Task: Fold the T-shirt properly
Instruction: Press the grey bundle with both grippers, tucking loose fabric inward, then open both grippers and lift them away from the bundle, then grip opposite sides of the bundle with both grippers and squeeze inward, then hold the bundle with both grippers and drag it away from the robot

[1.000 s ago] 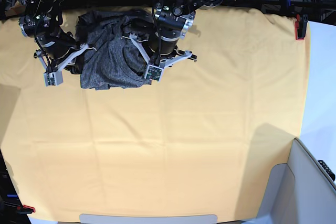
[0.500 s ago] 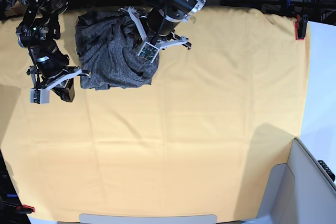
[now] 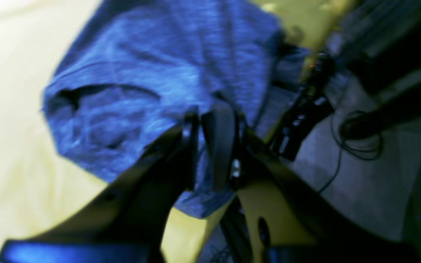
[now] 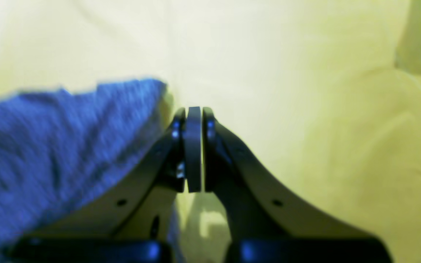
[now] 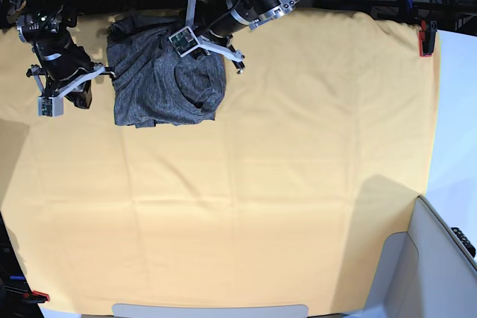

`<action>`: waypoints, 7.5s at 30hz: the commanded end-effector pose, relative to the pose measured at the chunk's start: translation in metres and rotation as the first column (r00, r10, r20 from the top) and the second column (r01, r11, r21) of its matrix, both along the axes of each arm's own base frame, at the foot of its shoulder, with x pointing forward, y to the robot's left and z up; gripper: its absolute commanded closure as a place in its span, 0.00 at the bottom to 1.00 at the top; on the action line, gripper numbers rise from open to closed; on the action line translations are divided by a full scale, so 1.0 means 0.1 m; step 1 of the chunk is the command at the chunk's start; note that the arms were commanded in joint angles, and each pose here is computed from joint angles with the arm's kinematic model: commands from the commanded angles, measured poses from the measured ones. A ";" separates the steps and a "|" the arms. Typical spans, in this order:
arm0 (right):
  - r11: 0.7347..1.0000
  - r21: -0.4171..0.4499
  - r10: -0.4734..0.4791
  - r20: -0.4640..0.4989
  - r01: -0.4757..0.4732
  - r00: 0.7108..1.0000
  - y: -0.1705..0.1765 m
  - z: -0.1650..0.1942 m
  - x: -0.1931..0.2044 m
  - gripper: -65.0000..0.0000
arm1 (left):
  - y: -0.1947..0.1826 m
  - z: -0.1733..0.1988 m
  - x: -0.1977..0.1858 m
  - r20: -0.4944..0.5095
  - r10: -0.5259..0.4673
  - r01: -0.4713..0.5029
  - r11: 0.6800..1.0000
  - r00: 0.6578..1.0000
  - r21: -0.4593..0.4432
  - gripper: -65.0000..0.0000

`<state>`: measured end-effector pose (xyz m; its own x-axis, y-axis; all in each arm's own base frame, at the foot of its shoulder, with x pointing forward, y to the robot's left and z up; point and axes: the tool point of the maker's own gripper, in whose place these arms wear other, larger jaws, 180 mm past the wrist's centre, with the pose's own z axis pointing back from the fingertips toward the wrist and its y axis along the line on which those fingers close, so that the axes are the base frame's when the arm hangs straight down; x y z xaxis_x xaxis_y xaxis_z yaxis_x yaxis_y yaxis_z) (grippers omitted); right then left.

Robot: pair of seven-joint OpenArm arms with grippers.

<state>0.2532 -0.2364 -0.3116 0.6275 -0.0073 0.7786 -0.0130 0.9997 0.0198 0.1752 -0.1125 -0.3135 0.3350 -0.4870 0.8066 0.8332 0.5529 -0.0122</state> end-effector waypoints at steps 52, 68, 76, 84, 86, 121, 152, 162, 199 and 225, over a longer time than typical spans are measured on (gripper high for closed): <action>0.926 0.368 -0.012 -0.209 0.090 0.978 -0.41 -0.17 0.80 0.50 | 1.21 -0.57 0.15 -0.882 0.321 -0.802 0.589 0.345 -0.100 0.58; 0.941 0.339 0.090 -0.272 0.008 0.958 -0.09 -0.36 0.88 0.50 | 0.73 -0.75 -0.11 -0.925 0.189 -0.548 0.836 0.329 -0.024 0.58; 0.942 0.336 0.088 -0.287 0.015 0.954 -0.04 -0.43 0.85 0.50 | 0.52 -0.66 -0.14 -0.912 0.135 -0.417 0.908 0.388 -0.044 0.58; 0.935 0.354 0.098 -0.285 0.010 0.954 0.04 -0.45 0.86 0.50 | 0.41 -0.66 -0.18 -0.904 0.110 -0.322 0.946 0.413 -0.032 0.51; 0.934 0.356 0.099 -0.282 0.008 0.954 0.05 -0.44 0.86 0.50 | 0.39 -0.68 -0.18 -0.904 0.110 -0.310 0.950 0.412 -0.026 0.51; 0.913 0.404 0.188 -0.297 -0.055 0.936 0.55 -0.69 0.79 0.88 | 0.33 -0.78 -0.14 -0.907 0.117 -0.272 0.962 0.404 0.002 0.68; 0.926 0.363 0.208 -0.257 -0.105 0.944 0.60 -0.55 0.55 0.99 | 1.00 -0.76 0.53 -0.852 0.274 -0.436 0.898 0.446 0.061 0.90; 0.920 0.372 0.232 -0.273 -0.120 0.934 0.74 -0.61 0.29 0.99 | 1.14 -0.81 1.00 -0.835 0.338 -0.502 0.860 0.434 0.088 0.90; 0.861 0.437 0.418 -0.315 -0.261 0.852 1.46 -0.73 -0.30 0.99 | 1.13 -0.59 1.92 -0.784 0.395 -0.612 0.791 0.479 0.024 0.89; 0.887 0.405 0.351 -0.281 -0.222 0.893 1.24 -0.58 -0.31 0.72 | 1.17 -0.55 2.00 -0.770 0.408 -0.633 0.774 0.491 0.007 0.69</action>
